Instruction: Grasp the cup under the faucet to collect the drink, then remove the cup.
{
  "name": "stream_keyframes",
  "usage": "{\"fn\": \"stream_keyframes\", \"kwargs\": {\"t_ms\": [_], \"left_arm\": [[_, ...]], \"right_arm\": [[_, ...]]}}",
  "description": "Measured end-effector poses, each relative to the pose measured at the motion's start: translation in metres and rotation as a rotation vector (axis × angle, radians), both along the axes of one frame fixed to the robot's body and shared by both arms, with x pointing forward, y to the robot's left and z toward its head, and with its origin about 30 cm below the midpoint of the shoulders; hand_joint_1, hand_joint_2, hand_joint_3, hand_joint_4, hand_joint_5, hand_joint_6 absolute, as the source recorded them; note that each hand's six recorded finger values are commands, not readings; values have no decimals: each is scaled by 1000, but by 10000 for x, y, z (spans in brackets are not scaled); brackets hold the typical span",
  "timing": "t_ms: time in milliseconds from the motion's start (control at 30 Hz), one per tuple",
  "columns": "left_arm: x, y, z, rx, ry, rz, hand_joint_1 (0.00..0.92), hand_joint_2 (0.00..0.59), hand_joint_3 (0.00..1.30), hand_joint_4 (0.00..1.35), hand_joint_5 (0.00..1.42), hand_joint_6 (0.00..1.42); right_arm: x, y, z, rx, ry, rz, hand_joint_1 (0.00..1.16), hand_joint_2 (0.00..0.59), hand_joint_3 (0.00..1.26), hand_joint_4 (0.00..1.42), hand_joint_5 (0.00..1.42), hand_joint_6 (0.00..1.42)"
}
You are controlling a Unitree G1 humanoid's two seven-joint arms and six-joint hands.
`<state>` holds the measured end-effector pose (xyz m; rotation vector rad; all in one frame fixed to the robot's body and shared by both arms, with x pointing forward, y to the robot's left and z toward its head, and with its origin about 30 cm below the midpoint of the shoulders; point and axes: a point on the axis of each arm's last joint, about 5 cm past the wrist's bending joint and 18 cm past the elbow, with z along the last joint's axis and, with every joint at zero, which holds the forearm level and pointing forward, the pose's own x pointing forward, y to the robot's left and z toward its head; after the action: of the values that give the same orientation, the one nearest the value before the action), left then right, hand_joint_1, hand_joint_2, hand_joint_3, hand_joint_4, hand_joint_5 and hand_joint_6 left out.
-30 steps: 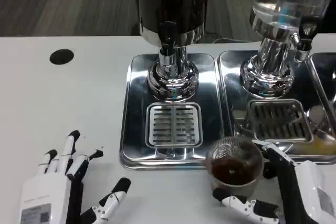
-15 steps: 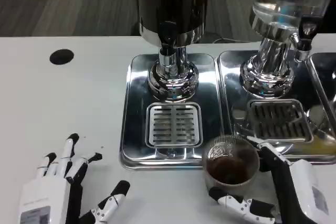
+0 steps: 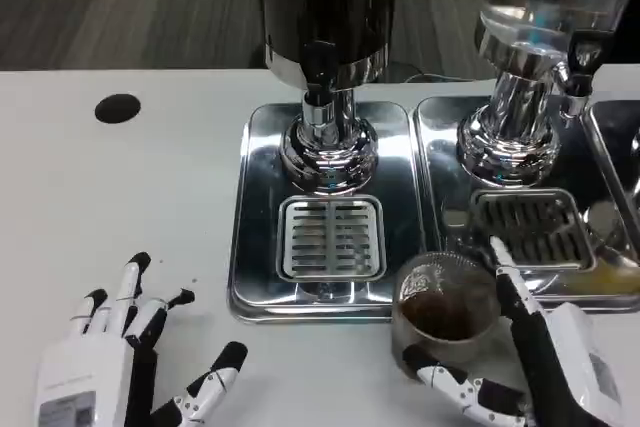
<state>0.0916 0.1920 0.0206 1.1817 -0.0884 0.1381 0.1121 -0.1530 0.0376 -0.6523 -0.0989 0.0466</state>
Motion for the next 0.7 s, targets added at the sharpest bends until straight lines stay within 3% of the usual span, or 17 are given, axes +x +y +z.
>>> {"fn": "stream_keyframes", "kwargs": {"t_ms": [67,167,367,700], "left_arm": [[0,0,0,0,0,0,0,197,389,27,192,128],[0,0,0,-5,1,2,0,197,395,28,192,128],[2,0,0,-12,1,6,0,197,399,29,198,128],[25,-3,5,-10,-6,2,0,190,412,29,203,128]], "right_arm": [[0,-5,2,1,1,6,503,132,0,3,174,256],[3,-35,12,12,8,20,459,129,0,0,139,245],[10,-62,37,32,-6,60,445,120,0,0,107,222],[28,-110,69,58,-12,51,393,114,0,0,0,90]]}}
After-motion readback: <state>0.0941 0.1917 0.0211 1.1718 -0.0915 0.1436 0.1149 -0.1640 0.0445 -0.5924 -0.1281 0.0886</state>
